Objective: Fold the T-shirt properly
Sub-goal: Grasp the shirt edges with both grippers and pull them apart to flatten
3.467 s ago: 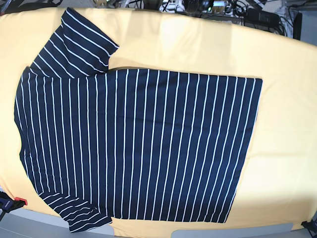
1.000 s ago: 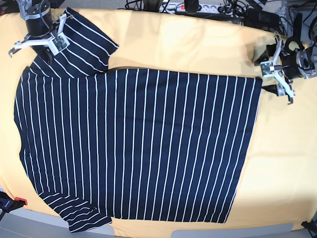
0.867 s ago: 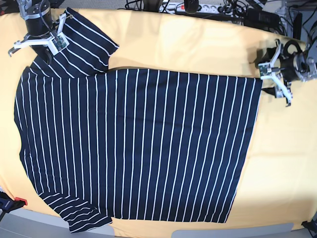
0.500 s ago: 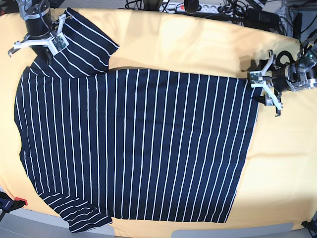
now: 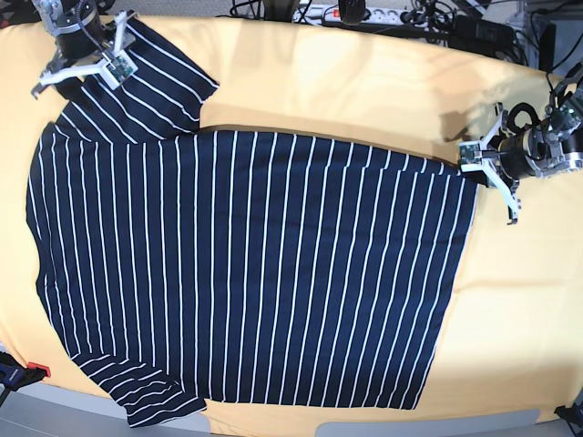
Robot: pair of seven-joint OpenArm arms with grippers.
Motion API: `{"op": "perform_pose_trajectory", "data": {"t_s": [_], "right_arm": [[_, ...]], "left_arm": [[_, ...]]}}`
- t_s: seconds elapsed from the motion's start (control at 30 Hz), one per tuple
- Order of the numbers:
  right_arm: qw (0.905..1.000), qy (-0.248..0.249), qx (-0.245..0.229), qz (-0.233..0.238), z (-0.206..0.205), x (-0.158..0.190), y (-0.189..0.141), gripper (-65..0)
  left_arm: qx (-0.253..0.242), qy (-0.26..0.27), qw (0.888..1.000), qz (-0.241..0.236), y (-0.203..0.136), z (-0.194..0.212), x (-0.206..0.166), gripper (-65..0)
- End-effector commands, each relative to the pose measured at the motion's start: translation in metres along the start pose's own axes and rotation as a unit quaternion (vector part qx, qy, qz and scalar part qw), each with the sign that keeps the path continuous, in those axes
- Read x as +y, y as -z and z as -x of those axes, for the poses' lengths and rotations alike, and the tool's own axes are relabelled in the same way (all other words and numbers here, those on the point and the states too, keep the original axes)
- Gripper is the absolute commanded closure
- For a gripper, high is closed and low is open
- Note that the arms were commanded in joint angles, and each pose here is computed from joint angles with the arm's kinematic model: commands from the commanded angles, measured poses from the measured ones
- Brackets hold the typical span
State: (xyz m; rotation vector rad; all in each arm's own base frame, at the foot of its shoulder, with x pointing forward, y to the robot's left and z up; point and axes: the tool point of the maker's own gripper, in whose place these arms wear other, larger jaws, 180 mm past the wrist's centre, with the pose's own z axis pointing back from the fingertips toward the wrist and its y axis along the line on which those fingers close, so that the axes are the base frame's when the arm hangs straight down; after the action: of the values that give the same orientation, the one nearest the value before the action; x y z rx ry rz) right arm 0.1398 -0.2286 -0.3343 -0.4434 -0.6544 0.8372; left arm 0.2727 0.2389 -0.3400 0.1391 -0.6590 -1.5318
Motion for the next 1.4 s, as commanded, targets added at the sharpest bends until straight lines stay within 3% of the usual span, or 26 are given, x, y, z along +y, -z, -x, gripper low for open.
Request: {"op": "perform_pose_trajectory", "data": {"t_s": [0.0, 0.13, 0.33, 0.4, 0.5, 0.83, 1.17, 1.37], "right_arm": [[1.0000, 0.002, -0.007, -0.002, -0.001, -0.001, 0.000, -36.7], [0.9975, 0.032, 0.001, -0.063, 0.008, 0.022, 0.010, -36.7], [0.9974, 0.045, 0.028, -0.050, 0.028, 0.013, 0.035, -33.5], [0.9972, 0.049, 0.039, -0.042, 0.034, 0.010, 0.041, -24.7], [0.9968, 0.057, 0.050, -0.025, 0.039, 0.004, 0.042, 0.0], [0.9963, 0.007, 0.084, 0.015, 0.036, -0.016, 0.023, 0.0], [0.9907, -0.060, 0.112, -0.049, 0.042, 0.008, -0.029, 0.0], [0.9799, -0.089, 0.163, -0.071, 0.070, 0.023, -0.052, 0.0]], "left_arm": [[0.004, 0.010, 1.000, -0.020, -0.008, 0.001, 0.016, 0.0], [-0.005, 0.015, 1.000, -0.020, -0.009, -0.006, 0.016, 0.0], [-0.012, 0.019, 1.000, -0.021, -0.010, -0.012, 0.016, 0.0], [-0.012, 0.019, 1.000, -0.021, -0.010, -0.012, 0.016, 0.0], [-0.012, 0.019, 1.000, -0.021, -0.010, -0.012, 0.016, 0.0], [-0.010, 0.057, 0.998, -0.014, -0.028, -0.019, 0.019, 0.0], [-0.017, 0.082, 0.991, 0.107, -0.062, -0.027, -0.016, 0.0], [-0.027, 0.065, 0.990, 0.126, -0.072, -0.032, -0.022, 0.0]]}}
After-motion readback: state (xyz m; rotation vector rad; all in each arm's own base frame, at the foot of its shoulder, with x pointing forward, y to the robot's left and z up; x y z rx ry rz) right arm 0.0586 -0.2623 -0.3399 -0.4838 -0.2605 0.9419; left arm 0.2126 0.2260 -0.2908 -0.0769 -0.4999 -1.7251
